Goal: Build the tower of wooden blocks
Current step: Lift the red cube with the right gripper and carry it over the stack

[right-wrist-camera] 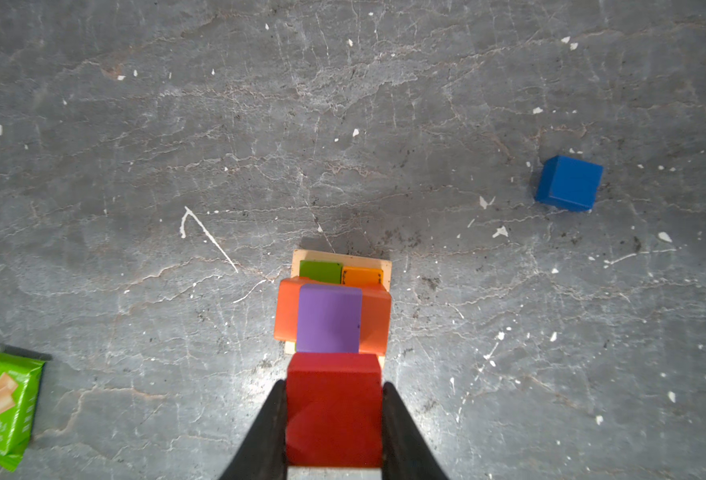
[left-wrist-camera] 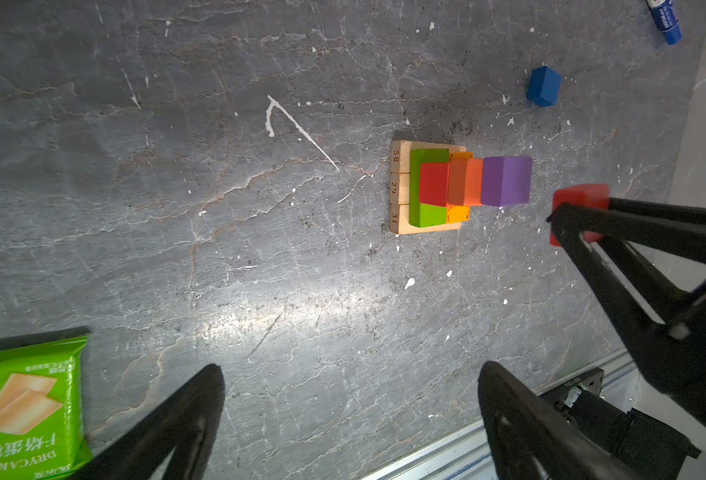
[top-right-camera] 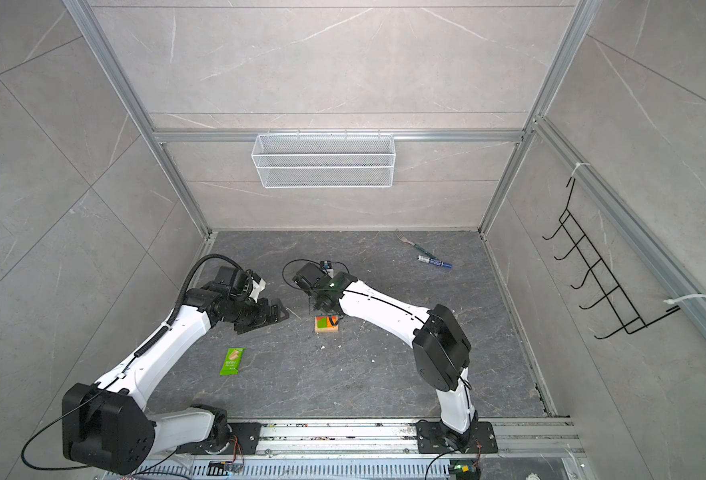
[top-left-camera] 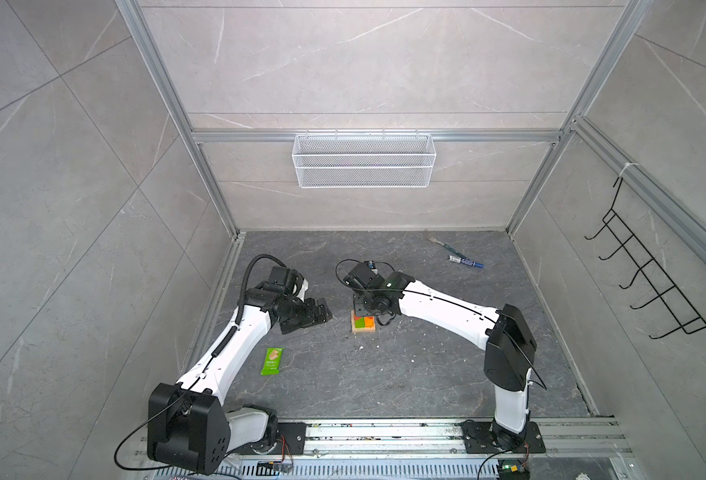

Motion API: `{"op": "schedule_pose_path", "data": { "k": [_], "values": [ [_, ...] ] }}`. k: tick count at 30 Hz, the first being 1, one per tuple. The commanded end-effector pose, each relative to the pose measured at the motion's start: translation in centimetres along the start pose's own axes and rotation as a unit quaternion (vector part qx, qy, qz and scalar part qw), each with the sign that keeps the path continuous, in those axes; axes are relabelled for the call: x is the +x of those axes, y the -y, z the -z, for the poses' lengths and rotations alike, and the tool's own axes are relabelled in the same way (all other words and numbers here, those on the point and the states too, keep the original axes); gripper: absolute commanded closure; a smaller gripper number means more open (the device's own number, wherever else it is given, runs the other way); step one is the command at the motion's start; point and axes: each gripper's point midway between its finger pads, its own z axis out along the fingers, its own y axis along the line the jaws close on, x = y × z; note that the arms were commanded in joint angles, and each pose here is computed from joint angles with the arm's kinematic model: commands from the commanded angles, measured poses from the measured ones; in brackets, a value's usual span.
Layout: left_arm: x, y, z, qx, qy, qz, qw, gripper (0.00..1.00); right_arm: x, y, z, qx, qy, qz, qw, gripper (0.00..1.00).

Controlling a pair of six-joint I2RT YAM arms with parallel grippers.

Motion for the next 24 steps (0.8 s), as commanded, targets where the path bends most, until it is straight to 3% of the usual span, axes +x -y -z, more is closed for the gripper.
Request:
{"op": "schedule_pose_path", "data": {
  "k": [1,8,24],
  "values": [
    [-0.3,2.2,1.0,0.059,0.019,-0.027,0.998,0.03,-0.8,-0.4,-0.1,0.006,0.021,-0.005,1.000,1.00],
    [-0.3,4.3,1.7,0.119,0.024,-0.039,0.992,0.02,-0.7,-0.4,-0.8,0.010,0.028,-0.001,1.000,0.99],
    [-0.4,4.4,1.9,0.121,0.030,-0.040,0.991,0.02,-0.3,-0.5,-2.9,0.024,0.024,0.004,0.999,0.98]
  ]
}}
